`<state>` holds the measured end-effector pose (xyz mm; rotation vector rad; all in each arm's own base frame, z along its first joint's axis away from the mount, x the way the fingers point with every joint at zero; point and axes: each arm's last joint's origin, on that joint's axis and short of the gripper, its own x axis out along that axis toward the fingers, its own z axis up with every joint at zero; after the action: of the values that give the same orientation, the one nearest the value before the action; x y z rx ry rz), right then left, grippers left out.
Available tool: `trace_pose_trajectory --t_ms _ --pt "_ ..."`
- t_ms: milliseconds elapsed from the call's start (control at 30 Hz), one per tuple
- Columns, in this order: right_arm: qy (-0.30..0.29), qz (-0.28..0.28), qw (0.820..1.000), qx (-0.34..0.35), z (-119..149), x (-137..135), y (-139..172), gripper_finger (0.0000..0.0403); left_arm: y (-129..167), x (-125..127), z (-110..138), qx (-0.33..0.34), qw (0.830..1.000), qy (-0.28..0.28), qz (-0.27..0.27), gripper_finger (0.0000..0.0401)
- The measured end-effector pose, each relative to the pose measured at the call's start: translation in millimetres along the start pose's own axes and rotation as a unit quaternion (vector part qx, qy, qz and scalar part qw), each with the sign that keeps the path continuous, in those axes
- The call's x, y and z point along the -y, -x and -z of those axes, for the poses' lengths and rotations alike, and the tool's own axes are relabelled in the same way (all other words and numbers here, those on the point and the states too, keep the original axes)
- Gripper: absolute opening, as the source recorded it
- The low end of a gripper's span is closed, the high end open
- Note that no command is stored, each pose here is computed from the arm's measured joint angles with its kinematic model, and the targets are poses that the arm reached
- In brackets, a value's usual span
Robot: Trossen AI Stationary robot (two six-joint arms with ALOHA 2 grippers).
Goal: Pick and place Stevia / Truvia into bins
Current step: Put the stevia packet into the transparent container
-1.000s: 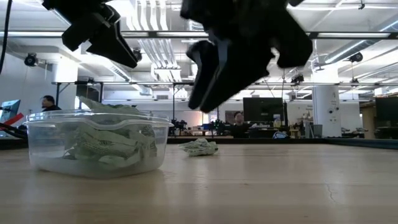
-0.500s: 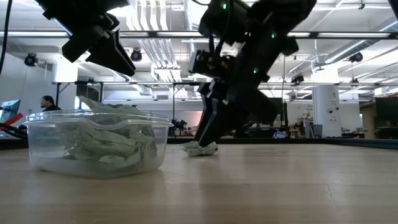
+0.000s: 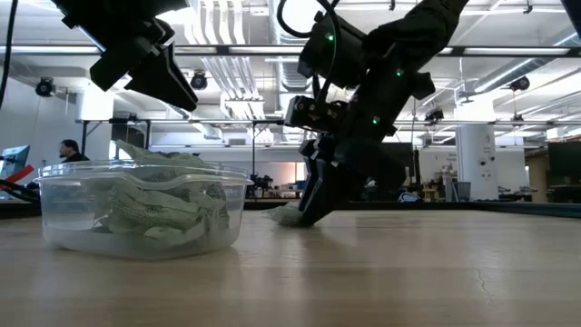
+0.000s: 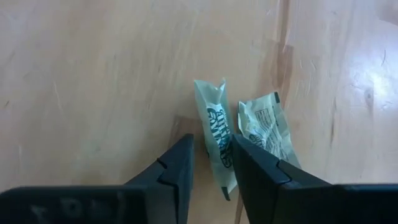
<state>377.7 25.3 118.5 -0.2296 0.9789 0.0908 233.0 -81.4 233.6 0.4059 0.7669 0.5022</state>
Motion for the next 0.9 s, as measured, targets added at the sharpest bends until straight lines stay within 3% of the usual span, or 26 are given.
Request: trace_pose_trajectory --t_ms 300,467,633,767,900 --pt "0.023 -0.003 1.0 -0.009 -6 -4 8 0.0015 0 0 0 0.0 1.0 0.0 0.0 0.0102" --pt "0.025 -0.006 0.999 0.024 -18 -13 32 0.0009 0 0 0 -0.001 1.0 -0.001 0.0 0.0102" --pt "0.047 -0.031 0.994 0.094 -34 -33 54 0.0009 0 0 0 -0.001 1.0 -0.001 0.0 0.0102" --pt "0.09 -0.083 0.974 0.19 -50 -53 63 0.0009 0 0 0 0.0 1.0 0.0 0.0 0.0102" --pt "0.126 -0.092 0.955 0.254 -60 -68 61 0.0009 0 0 0 -0.001 1.0 0.0 0.0 0.0102"
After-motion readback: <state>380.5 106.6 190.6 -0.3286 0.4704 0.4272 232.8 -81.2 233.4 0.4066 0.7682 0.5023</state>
